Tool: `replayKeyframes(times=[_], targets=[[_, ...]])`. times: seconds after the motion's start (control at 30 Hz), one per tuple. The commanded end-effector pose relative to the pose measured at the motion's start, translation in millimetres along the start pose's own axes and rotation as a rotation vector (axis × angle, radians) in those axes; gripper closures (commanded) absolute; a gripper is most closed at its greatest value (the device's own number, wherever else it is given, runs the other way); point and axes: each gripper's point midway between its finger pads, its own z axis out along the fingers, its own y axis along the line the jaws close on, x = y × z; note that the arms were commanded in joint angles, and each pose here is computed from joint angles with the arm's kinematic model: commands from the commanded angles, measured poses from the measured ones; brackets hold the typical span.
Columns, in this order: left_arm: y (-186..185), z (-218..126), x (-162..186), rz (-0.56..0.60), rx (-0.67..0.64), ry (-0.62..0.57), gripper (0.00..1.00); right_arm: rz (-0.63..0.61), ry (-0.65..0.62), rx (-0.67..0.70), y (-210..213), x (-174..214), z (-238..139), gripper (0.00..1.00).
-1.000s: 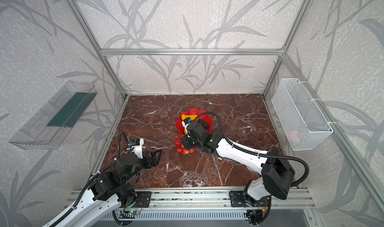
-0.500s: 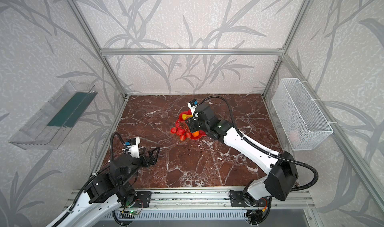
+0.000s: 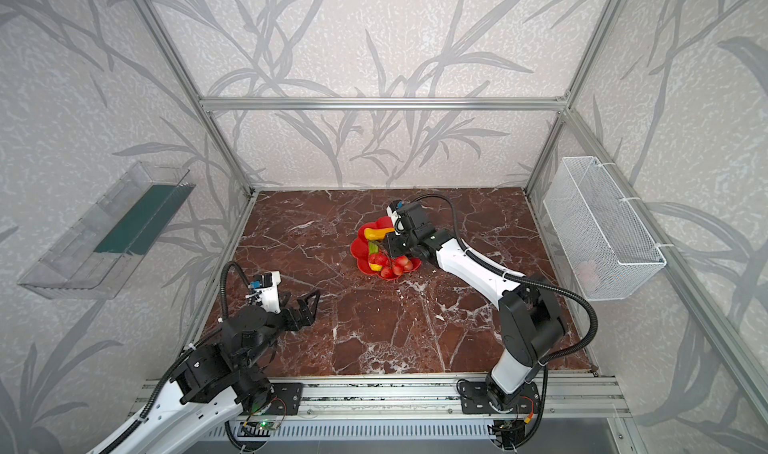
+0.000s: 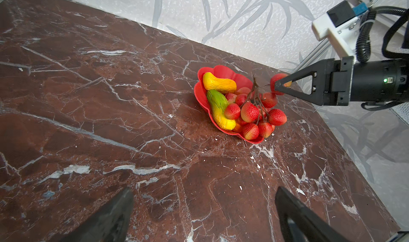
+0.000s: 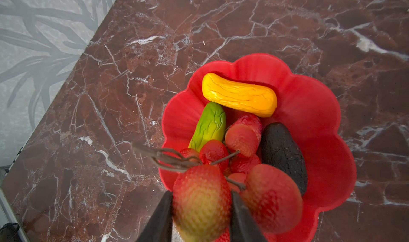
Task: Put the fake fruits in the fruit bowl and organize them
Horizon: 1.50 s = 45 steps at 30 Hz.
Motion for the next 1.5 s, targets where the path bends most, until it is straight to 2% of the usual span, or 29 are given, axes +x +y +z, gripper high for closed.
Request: replayKeyframes(times=[0.0, 0.13, 0.27, 0.33, 0.37, 0.5, 0.6, 0.77, 0.83, 0.87, 0.9, 1.0, 1.1, 1.2, 1.3, 1.4, 1.47], targets=[[-5, -2, -20, 0.003, -0.003, -0.062, 0.0, 0.007, -0.015, -0.018, -3, -14, 14, 0.62], [-9, 2, -26, 0.022, -0.005, -0.076, 0.0, 0.016, -0.003, -0.017, -10, -19, 24, 0.42], [-12, 5, -35, 0.066, -0.015, -0.106, 0.0, 0.022, -0.042, -0.023, -16, -41, 14, 0.25], [-11, 9, -41, 0.113, -0.044, -0.116, 0.0, 0.022, -0.071, -0.019, -20, -53, 3, 0.11], [-10, 10, -45, 0.141, -0.064, -0.13, 0.0, 0.022, -0.086, -0.015, -23, -57, -4, 0.0], [9, 16, -61, 0.237, -0.207, -0.192, 0.0, 0.025, -0.141, 0.017, -32, -65, -44, 0.01], [35, 22, -67, 0.277, -0.326, -0.236, 0.0, 0.004, -0.201, 0.085, -44, -51, -79, 0.01], [104, 33, -64, 0.226, -0.541, -0.27, 0.0, -0.046, -0.369, 0.284, -88, -4, -142, 0.01], [125, 40, -66, 0.2, -0.569, -0.311, 0.0, -0.063, -0.387, 0.378, -115, 19, -154, 0.01], [138, 42, -66, 0.149, -0.587, -0.306, 0.0, -0.082, -0.395, 0.44, -130, 30, -157, 0.01], [147, 44, -72, 0.108, -0.597, -0.326, 0.0, -0.1, -0.4, 0.495, -143, 41, -157, 0.01], [170, 60, -74, 0.133, -0.641, -0.268, 0.01, -0.112, -0.407, 0.569, -169, 59, -149, 0.01], [187, 87, -56, 0.172, -0.653, -0.203, 0.01, -0.129, -0.484, 0.611, -186, 57, -142, 0.01], [196, 99, -60, 0.209, -0.674, -0.165, 0.01, -0.134, -0.505, 0.639, -206, 58, -126, 0.01], [201, 102, -76, 0.214, -0.649, -0.323, 0.01, -0.132, -0.519, 0.636, -224, 62, -104, 0.01], [218, 111, -59, 0.18, -0.664, -0.325, 0.01, -0.183, -0.523, 0.614, -227, 66, -84, 0.01], [218, 119, -61, 0.221, -0.643, -0.354, 0.01, -0.175, -0.519, 0.605, -231, 71, -77, 0.01]])
